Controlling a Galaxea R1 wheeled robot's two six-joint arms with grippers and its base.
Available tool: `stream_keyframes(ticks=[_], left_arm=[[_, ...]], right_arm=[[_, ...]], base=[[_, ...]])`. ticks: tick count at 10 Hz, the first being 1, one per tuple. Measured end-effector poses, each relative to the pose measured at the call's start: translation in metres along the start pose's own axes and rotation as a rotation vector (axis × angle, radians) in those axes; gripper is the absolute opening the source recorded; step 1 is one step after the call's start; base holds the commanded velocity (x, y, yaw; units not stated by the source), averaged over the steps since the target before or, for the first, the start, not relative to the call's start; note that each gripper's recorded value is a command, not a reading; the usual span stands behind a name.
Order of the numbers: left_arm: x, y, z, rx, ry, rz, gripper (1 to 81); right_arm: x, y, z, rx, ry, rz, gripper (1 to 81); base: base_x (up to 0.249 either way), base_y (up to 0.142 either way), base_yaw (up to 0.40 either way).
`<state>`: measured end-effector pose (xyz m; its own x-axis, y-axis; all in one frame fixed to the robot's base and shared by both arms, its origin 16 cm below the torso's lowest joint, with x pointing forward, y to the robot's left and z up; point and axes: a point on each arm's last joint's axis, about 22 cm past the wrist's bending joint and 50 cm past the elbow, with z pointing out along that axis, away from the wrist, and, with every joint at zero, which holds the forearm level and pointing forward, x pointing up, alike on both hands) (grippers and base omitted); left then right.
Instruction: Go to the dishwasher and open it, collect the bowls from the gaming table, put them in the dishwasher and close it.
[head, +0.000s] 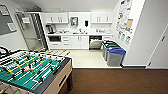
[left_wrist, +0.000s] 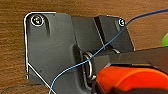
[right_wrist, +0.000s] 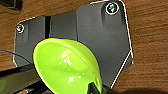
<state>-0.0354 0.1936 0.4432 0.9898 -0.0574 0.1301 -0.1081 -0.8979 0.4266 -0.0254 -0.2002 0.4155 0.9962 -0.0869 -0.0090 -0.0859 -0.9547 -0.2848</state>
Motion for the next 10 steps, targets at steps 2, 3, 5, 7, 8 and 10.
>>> stream_keyframes(ticks=[2,3,5,7,8,10], left_arm=[[0.0032,0.001,0.001,-0.002,0.004,0.0,1.0],[0.004,0.0039,0.0018,-0.007,0.006,-0.001,1.0],[-0.0004,-0.0025,-0.001,0.003,-0.001,-0.001,1.0],[0.0004,-0.002,-0.0008,0.002,0.001,-0.001,1.0],[0.0003,-0.0028,-0.0011,0.003,0.0,-0.001,1.0],[0.0001,-0.0025,-0.001,0.003,0.0,-0.001,1.0]], right_arm=[[0.0051,-0.0012,0.0004,0.003,0.006,-0.001,1.0],[0.0061,0.0042,-0.0008,-0.005,0.007,-0.002,1.0],[0.0023,0.0,0.0001,0.0,0.003,-0.001,1.0],[0.0028,-0.002,0.0005,0.003,0.004,-0.001,1.0],[0.003,-0.001,0.0003,0.002,0.004,-0.001,1.0],[0.0026,-0.0009,0.0003,0.002,0.004,-0.001,1.0]], base=[[0.158,0.0,0.0],[0.158,0.0,0.0],[0.161,0.0,0.0],[0.162,0.0,0.0],[0.163,0.0,0.0],[0.163,0.0,0.0]])
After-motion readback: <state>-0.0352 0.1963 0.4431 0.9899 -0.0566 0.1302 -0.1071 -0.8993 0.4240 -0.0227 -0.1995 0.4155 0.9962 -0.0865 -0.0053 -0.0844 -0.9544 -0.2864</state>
